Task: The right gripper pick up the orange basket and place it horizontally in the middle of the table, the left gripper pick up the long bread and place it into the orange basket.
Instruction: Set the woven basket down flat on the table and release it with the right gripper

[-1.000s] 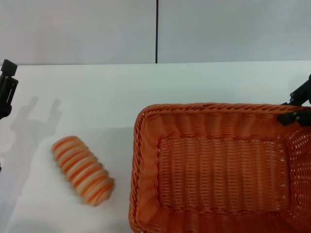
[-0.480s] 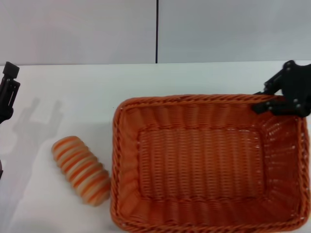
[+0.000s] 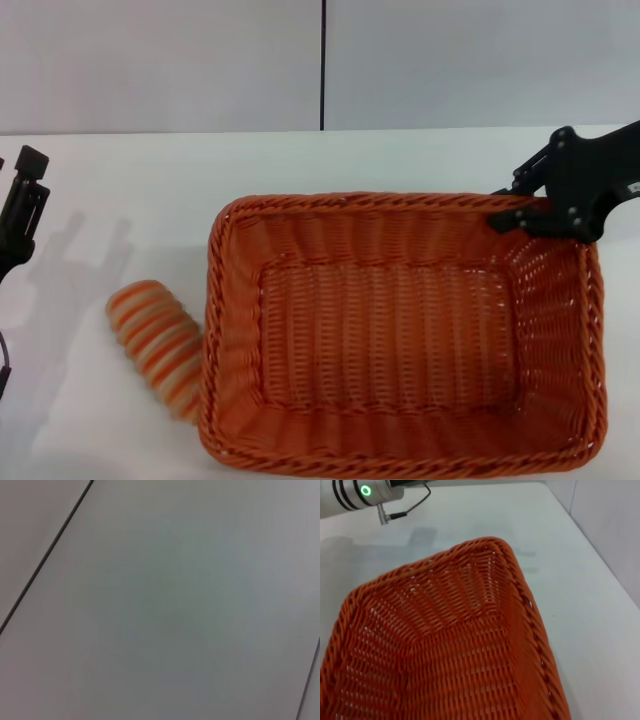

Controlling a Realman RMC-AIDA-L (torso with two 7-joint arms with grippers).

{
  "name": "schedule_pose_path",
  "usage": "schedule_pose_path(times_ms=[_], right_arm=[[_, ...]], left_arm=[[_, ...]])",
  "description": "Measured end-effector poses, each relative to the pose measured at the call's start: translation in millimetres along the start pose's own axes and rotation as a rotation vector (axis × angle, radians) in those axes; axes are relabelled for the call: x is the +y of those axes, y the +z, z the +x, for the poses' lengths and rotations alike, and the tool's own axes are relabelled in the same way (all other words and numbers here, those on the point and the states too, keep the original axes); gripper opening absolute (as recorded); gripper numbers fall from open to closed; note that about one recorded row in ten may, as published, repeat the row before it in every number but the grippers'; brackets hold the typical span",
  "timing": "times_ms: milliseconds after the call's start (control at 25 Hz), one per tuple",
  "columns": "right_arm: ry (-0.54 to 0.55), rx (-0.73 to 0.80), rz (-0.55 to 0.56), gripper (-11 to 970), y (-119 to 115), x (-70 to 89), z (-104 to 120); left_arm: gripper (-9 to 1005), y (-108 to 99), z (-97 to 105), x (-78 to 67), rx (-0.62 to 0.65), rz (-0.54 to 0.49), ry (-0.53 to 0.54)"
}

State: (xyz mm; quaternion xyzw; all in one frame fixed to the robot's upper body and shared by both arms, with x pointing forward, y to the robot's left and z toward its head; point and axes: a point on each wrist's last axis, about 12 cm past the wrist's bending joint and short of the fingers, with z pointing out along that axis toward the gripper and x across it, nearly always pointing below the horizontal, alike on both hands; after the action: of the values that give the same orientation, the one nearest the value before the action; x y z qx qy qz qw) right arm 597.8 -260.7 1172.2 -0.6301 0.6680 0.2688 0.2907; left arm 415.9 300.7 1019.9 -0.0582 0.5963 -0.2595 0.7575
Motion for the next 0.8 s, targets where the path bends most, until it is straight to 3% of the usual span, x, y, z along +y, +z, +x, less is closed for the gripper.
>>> schedule_pose_path(times_ms=[400, 480, 560, 680, 720, 800], right_arm=[[-0.019, 0.034, 0.049, 174, 12.0, -1.8, -5.4], [-0.013, 0.025, 0.076, 378, 9.6, -4.1, -4.7], [0.0, 0.005, 0.114, 378, 4.7, -6.9, -2.6], [0.037, -0.088, 0.208, 377, -9.6, -9.1, 6.6], [0.069, -0.204, 0.301, 377, -21.9, -7.2, 17.6], [0.089, -0.275, 0.358, 377, -28.6, -4.9, 25.3]], left_arm=[[661, 2.4, 0.2, -0.8, 0.002, 0.012, -0.003], [661, 3.3, -0.4, -0.3, 0.001, 0.015, -0.005], [661, 4.1, -1.2, 0.5, -0.001, 0.018, -0.006], [661, 5.4, -3.0, 2.0, 0.005, 0.039, 0.005], [661, 6.9, -5.4, 3.8, 0.013, 0.067, 0.007], [661, 8.1, -7.2, 5.3, 0.019, 0.085, 0.004]])
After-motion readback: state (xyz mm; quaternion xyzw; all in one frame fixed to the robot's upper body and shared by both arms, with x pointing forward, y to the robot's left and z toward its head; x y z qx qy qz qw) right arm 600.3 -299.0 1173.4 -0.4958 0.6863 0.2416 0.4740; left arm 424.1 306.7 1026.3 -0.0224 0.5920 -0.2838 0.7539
